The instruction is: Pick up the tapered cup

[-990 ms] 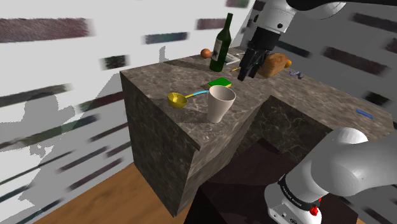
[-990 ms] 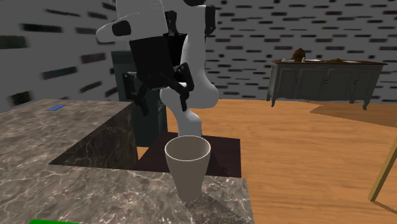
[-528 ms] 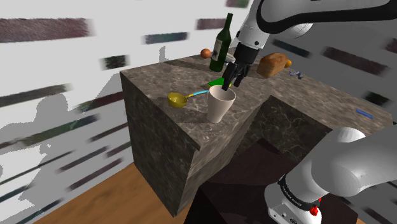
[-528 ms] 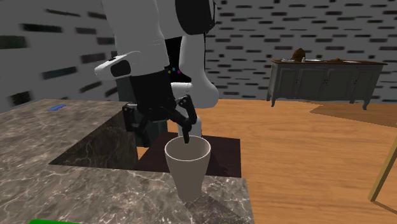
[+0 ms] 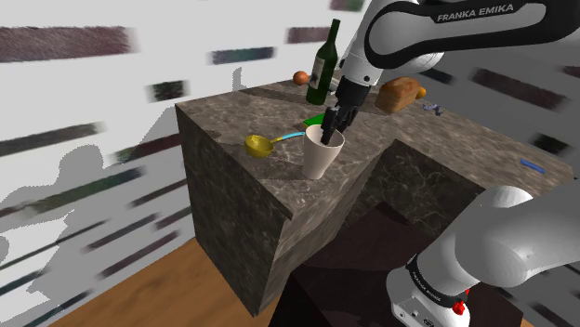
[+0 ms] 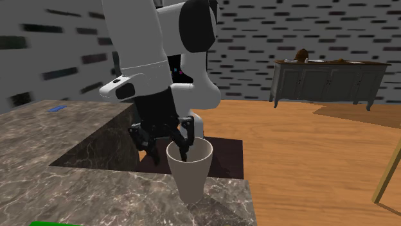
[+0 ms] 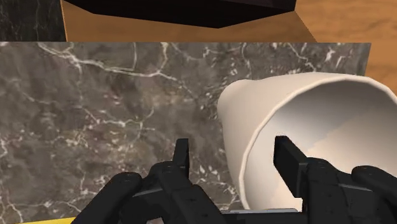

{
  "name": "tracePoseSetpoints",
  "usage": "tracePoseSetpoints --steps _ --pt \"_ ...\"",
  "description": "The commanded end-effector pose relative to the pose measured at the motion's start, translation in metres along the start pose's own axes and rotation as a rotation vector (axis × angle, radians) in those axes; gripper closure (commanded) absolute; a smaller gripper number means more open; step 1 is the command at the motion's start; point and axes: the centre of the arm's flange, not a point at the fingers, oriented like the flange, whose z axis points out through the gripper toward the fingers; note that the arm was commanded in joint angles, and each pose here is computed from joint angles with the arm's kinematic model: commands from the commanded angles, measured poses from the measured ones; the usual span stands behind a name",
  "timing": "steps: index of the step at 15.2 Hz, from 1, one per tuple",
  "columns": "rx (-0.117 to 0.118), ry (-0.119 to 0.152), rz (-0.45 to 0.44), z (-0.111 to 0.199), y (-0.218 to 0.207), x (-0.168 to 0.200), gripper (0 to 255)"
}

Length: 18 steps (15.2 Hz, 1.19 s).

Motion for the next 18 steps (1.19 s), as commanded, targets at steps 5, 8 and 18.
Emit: tracePoseSetpoints --steps 5,8,18 --pt "0.0 0.0 0.0 0.001 0.0 0.0 255" --pt "0.0 0.0 0.0 0.001 0.0 0.0 255" --pt "0.0 0.0 0.0 -0.046 -0.008 0.0 255"
